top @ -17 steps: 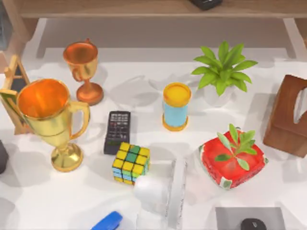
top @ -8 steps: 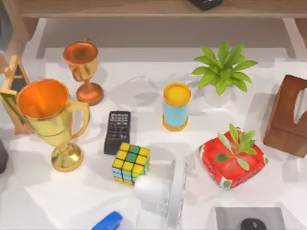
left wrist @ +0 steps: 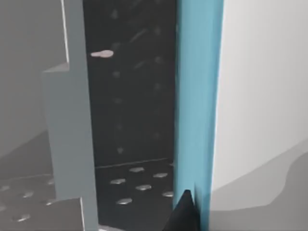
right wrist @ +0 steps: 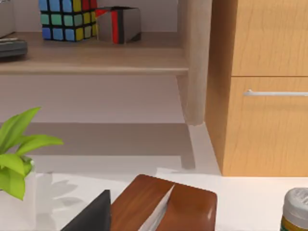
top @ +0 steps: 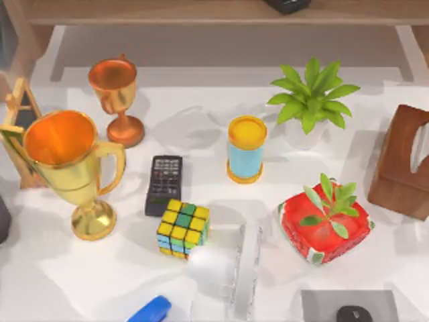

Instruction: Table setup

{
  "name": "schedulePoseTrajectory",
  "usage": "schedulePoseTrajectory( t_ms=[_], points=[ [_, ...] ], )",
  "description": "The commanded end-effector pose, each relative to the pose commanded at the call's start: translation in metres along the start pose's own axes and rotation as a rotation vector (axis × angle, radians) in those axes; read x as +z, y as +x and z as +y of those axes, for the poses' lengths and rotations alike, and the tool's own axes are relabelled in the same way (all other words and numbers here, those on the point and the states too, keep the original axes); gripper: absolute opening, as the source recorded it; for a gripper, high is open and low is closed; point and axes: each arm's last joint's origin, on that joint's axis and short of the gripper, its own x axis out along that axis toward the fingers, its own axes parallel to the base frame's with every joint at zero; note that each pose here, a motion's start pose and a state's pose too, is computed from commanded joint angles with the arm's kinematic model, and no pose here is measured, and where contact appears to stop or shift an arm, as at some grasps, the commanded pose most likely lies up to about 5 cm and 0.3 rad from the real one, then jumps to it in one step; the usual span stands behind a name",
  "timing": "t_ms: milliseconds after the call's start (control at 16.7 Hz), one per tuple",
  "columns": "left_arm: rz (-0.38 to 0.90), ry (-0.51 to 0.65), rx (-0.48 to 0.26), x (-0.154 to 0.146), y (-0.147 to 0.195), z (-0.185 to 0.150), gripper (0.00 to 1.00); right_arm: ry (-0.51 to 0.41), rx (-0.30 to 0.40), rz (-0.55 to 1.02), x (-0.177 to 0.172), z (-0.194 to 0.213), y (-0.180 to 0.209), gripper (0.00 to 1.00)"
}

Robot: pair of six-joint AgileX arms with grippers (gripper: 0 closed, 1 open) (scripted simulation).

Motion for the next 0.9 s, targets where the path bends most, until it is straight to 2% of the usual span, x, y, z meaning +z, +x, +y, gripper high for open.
schedulePoseTrajectory(
  t_ms=[420, 660, 900],
  points=[
    [-0.004, 0.002, 0.002, 0.001, 0.03, 0.004, 0.0, 0.0, 0.0, 0.0, 0.0, 0.0, 0.0, 1.0],
    [-0.005, 0.001, 0.0, 0.001, 0.031, 0.003, 0.0, 0.0, 0.0, 0.0, 0.0, 0.0, 0.0, 1.0],
    [-0.005, 0.001, 0.0, 0.001, 0.031, 0.003, 0.3, 0.0, 0.0, 0.0, 0.0, 0.0, 0.0, 1.0]
  ],
)
